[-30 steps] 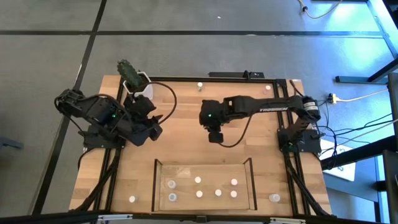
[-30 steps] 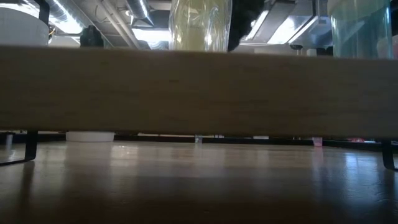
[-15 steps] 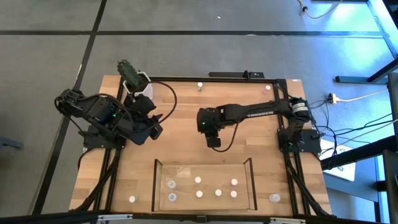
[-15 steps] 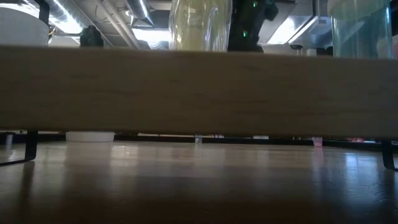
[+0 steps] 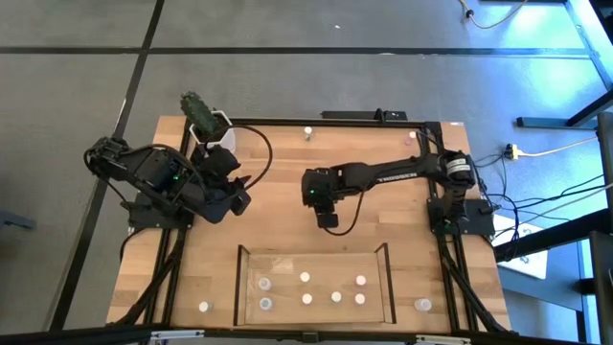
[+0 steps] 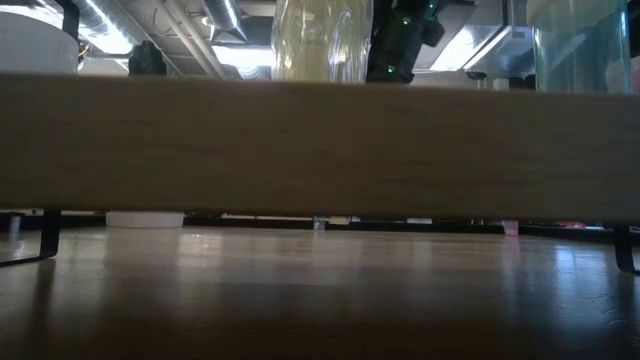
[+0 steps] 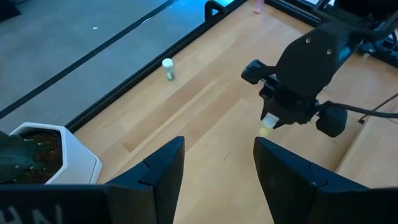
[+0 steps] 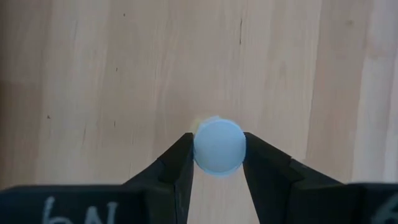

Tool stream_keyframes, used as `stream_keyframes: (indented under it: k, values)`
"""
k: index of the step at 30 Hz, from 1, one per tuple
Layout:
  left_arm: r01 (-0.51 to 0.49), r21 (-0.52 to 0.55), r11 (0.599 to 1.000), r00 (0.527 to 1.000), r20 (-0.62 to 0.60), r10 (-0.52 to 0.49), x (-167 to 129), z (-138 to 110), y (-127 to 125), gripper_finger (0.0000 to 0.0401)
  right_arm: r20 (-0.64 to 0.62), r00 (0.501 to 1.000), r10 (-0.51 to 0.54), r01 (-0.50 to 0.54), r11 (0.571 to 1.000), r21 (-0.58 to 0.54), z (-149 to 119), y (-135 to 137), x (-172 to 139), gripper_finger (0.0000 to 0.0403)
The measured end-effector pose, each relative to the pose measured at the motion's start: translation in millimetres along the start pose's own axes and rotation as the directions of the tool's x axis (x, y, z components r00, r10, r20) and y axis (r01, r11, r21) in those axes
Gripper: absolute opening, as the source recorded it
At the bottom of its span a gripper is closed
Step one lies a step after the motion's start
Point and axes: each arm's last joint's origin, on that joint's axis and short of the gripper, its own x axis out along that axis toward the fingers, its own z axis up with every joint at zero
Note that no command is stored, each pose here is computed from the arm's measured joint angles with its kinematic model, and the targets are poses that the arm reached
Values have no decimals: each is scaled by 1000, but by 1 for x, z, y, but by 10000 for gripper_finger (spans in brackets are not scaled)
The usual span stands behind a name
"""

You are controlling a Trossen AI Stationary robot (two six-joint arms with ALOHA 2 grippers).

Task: Pick and place medicine bottles onto shelf by color
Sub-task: Put the yellow pill bottle on the shelf aligned with the other yellow pill bottle

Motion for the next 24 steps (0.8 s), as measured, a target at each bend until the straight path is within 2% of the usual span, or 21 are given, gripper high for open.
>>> stream_keyframes:
  k: [24]
  values:
    - [0,1,1000,1000,0,0,0,0,0,186,-10,1000,-2,2,999,40,0,-3,12,126]
